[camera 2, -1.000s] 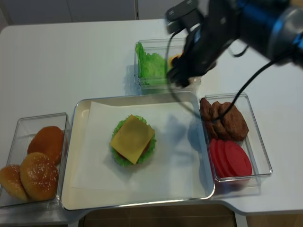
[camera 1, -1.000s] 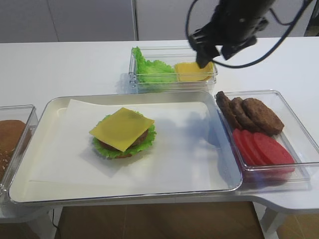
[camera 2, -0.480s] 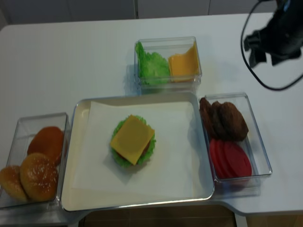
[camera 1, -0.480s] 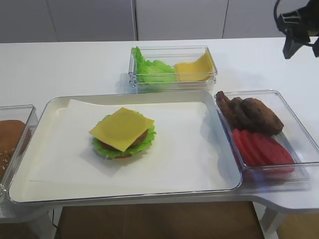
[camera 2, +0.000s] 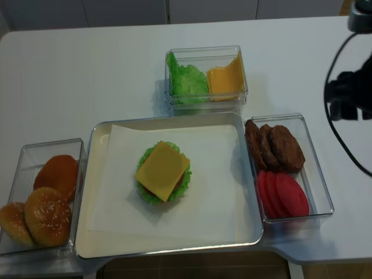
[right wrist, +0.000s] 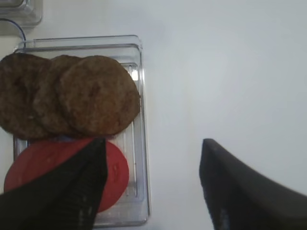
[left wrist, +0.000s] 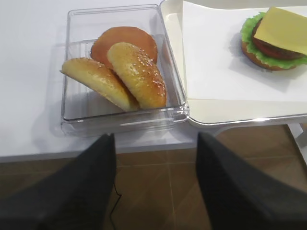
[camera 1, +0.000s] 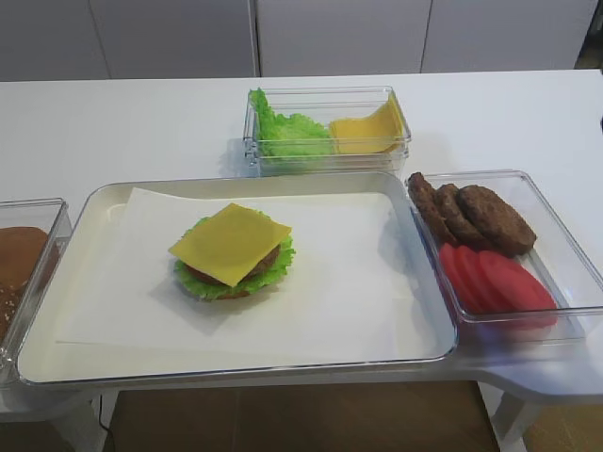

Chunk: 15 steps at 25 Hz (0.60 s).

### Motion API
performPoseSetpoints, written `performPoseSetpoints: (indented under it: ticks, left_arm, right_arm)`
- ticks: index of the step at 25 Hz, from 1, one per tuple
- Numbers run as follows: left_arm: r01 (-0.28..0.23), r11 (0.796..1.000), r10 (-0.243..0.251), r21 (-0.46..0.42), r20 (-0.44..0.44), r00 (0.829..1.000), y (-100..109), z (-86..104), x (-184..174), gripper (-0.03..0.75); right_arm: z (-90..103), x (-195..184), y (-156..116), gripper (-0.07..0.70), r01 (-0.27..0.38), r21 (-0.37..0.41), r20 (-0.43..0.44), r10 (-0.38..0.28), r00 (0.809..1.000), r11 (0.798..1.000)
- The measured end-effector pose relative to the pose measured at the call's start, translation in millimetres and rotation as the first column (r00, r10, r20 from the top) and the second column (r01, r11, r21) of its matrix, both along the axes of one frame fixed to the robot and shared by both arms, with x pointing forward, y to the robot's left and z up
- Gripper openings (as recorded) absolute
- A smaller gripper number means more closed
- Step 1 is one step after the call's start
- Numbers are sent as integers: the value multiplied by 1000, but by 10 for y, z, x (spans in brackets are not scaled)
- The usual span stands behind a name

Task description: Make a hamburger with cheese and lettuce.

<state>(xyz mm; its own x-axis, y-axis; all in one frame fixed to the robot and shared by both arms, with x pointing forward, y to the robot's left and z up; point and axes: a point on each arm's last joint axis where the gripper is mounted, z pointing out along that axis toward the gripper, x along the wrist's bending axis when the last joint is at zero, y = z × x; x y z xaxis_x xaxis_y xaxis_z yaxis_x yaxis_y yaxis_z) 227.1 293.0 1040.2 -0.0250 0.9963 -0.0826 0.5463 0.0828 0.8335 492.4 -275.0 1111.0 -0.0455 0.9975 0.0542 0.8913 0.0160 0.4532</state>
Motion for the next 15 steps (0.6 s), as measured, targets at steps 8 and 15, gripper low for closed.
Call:
performPoseSetpoints:
  ticks: [8, 15]
  left_arm:
    - [0, 1000, 0, 0, 0, 1000, 0, 0, 0, 403]
    - [0, 1000, 0, 0, 0, 1000, 0, 0, 0, 403]
  right_arm:
    - [118, -738, -59, 451, 5, 9, 64, -5, 998, 1000]
    - [135, -1468, -100, 450, -4, 36, 152, -2, 988, 999]
